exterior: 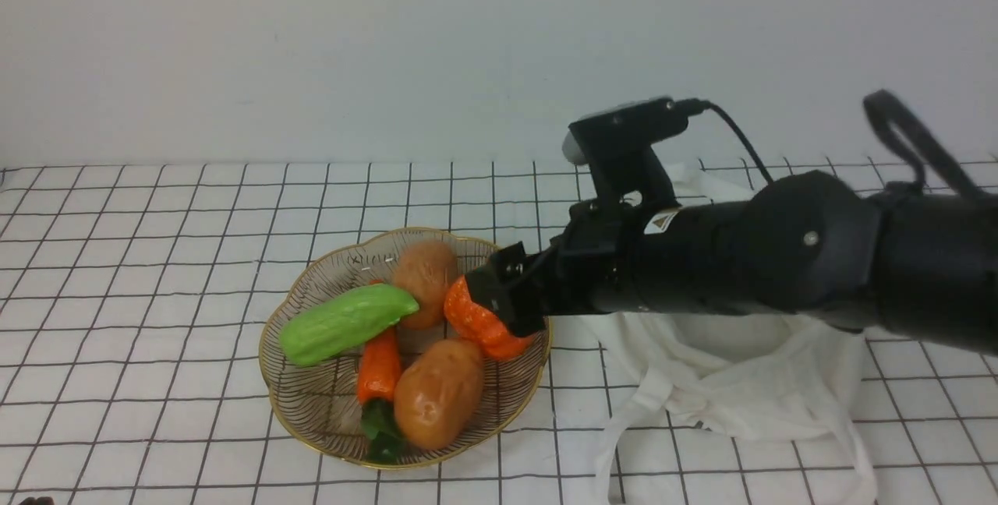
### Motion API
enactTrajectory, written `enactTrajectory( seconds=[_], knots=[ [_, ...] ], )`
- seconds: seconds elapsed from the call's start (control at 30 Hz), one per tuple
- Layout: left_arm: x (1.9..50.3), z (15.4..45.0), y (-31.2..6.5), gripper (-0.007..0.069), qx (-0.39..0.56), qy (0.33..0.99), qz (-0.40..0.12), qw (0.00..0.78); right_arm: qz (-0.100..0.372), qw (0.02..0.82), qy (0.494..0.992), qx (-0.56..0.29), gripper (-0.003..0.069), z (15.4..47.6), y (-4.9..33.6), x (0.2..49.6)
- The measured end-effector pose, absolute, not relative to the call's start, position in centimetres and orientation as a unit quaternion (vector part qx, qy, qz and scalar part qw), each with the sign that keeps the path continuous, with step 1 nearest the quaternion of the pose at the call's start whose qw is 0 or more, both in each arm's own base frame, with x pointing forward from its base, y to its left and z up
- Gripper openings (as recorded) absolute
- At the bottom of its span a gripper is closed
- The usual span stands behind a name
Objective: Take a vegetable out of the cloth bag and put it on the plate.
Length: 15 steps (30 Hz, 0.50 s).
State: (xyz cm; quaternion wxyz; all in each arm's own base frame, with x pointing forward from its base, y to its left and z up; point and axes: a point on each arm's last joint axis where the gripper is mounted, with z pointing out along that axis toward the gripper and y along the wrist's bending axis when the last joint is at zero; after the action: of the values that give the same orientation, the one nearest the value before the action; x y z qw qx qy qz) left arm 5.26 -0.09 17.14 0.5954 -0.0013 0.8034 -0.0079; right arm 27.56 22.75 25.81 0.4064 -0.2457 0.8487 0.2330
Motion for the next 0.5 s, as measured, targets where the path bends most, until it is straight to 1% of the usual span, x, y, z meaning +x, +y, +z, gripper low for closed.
enactTrajectory(
  seconds=[0.07,0.13,0.17,0.2,0.23,0.27,0.37,0.4,0.47,0.5],
  knots=[
    [5.3,17.1,-0.1,-0.0008,-0.001,0.803,-0.008,0.595,0.248,0.419,0.835,-0.258,0.0646,28.2,22.1,26.3],
    [5.3,17.1,-0.1,-0.0008,-0.001,0.803,-0.008,0.595,0.252,0.424,0.827,-0.269,0.062,29.4,21.8,25.6],
    [5.3,17.1,-0.1,-0.0008,-0.001,0.803,-0.008,0.595,0.254,0.436,0.816,-0.284,0.058,30.9,21.2,24.7],
    [5.3,17.1,-0.1,-0.0008,-0.001,0.803,-0.008,0.595,0.253,0.449,0.799,-0.31,0.0515,32.9,20.3,23.2],
    [5.3,17.1,-0.1,-0.0008,-0.001,0.803,-0.008,0.595,0.245,0.455,0.792,-0.324,0.0477,34.2,19.6,22.2],
    [5.3,17.1,-0.1,-0.0008,-0.001,0.803,-0.008,0.595,0.249,0.456,0.786,-0.334,0.0459,34.3,19.4,21.9],
    [5.3,17.1,-0.1,-0.0008,-0.001,0.803,-0.008,0.595,0.221,0.479,0.754,-0.392,0.0305,37.6,16.8,18.4],
    [5.3,17.1,-0.1,-0.0008,-0.001,0.803,-0.008,0.595,0.207,0.493,0.738,-0.411,0.0233,38.9,15.4,16.6],
    [5.3,17.1,-0.1,-0.0008,-0.001,0.803,-0.008,0.595,0.194,0.502,0.727,-0.425,0.0174,39.9,14.1,15.0],
    [5.3,17.1,-0.1,-0.0008,-0.001,0.803,-0.008,0.595,0.179,0.513,0.718,-0.436,0.0117,40.8,12.7,13.4]
  ],
)
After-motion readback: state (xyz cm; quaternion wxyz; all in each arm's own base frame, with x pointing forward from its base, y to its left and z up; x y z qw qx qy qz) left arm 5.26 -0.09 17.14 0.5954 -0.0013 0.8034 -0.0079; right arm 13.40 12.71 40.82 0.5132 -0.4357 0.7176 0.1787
